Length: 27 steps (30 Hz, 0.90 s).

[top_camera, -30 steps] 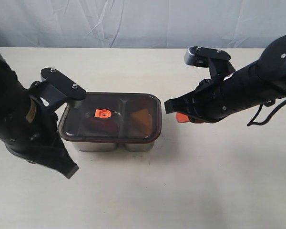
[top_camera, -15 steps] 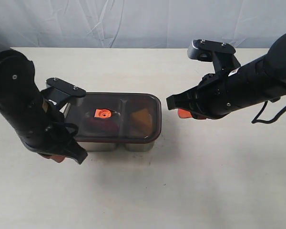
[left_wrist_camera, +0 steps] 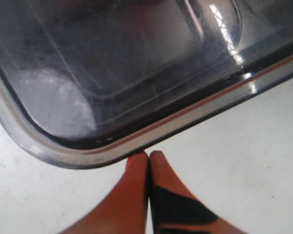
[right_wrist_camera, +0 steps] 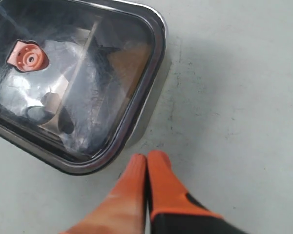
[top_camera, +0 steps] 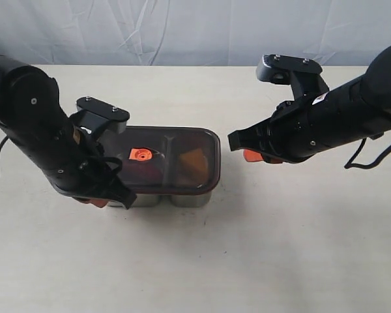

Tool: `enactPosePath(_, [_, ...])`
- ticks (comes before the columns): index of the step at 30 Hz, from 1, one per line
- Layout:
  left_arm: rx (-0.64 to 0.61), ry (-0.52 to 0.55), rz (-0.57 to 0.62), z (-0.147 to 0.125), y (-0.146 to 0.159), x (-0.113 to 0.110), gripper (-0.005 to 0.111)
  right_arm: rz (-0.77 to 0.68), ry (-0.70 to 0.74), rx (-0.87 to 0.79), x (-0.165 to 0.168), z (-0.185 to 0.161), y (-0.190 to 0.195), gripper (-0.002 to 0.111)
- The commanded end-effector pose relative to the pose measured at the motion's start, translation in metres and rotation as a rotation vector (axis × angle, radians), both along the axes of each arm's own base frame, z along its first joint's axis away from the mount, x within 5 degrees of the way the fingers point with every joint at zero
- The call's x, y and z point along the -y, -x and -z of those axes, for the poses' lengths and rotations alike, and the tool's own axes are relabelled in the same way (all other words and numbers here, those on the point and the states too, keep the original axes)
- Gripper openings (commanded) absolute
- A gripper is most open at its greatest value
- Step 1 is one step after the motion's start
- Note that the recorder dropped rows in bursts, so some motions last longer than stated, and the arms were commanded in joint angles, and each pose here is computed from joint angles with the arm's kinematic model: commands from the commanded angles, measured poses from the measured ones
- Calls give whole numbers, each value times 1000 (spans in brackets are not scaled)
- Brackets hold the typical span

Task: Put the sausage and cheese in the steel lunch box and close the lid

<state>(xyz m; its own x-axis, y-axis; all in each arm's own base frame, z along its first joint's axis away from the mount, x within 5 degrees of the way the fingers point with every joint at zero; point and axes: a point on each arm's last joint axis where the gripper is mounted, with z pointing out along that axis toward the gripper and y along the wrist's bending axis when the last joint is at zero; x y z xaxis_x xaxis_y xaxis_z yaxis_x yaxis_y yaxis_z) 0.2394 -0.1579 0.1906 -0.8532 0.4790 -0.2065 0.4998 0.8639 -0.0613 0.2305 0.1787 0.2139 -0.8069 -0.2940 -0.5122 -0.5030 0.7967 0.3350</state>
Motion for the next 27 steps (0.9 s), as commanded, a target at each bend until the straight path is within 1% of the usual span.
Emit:
enactPosePath(1, [3,9,-8,4,-7,4,0,2,-1,17,1,-3,-1,0])
enactPosePath(6, [5,11,-10,7,-9,6,0,0,1,18,1,-3,-1,0])
enactPosePath(13, [72,50,-14,2,-16,10,0,-1,2,19,1,-3,-1,0])
enactPosePath(20, [34,28,-11,3,-14,8,0,-3,3,15,1,-3,-1,0])
enactPosePath(23, [-11,5,-5,-6,-11,7,0,-6,3,10,1,-3,-1,0])
enactPosePath(24, [-6,9,-4,-11,-10,6,0,-6,3,10,1,-3,-1,0])
enactPosePath(25, [12,20,-5,-16,-9,6,0,-1,-3,6,1,-3,-1,0])
enactPosePath(27, [100,72,-6,-34,-8,5,0,24,-19,21,0,-4,-3,0])
